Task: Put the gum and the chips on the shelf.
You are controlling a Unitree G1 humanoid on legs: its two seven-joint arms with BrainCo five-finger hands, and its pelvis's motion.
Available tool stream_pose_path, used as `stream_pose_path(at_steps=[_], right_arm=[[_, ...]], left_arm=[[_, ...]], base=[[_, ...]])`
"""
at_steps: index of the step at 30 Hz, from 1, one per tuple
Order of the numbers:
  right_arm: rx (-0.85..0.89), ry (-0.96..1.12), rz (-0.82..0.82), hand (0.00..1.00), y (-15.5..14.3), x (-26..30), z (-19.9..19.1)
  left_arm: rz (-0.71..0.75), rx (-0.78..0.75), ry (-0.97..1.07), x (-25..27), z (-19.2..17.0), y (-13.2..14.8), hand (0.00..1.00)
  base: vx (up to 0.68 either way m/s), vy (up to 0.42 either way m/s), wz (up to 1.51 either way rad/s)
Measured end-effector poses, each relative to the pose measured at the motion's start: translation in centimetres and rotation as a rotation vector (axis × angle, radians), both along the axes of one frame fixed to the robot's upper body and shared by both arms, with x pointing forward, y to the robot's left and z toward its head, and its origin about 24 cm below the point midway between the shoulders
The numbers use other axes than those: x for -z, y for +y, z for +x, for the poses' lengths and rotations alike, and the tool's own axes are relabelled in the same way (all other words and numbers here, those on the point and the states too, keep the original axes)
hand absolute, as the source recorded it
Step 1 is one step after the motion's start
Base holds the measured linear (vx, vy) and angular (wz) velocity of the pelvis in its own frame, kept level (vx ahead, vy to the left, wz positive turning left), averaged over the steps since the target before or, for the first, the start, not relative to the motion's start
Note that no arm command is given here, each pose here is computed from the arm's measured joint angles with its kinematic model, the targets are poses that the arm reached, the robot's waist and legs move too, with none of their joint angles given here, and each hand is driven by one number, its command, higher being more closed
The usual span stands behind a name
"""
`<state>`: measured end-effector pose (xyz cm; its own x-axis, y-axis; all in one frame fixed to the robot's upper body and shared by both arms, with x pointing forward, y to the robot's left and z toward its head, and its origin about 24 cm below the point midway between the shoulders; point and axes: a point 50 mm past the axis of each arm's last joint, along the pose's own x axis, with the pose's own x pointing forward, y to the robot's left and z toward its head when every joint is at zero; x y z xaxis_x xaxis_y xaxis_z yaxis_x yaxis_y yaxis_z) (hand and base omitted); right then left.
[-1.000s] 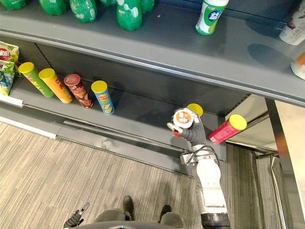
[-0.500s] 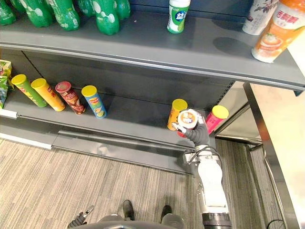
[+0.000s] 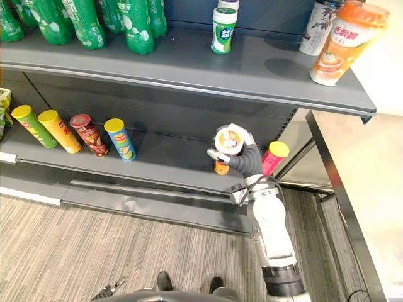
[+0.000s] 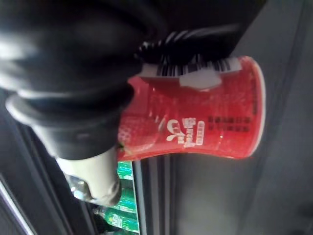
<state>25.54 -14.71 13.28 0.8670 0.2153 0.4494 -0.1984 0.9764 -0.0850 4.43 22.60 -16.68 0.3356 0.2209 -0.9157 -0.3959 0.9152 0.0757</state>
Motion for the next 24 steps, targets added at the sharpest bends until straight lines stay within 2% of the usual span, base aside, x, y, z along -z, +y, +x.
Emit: stream_pose_path(at_steps=[13, 24], right_arm=[[0.004, -0.169, 0.017, 1.0, 0.7, -5.2, 2.2], [-0.021, -0.18, 0.032, 1.0, 0.9, -7.2, 3.9]], left_arm=[[0.005, 0.027, 0.014, 0.0, 0.0, 0.1, 0.0], [0.011, 0.047, 0.032, 0.0, -0.2, 0.3, 0.0]], base=[[0.0, 0.0, 0.0], [0.0, 0.0, 0.0]])
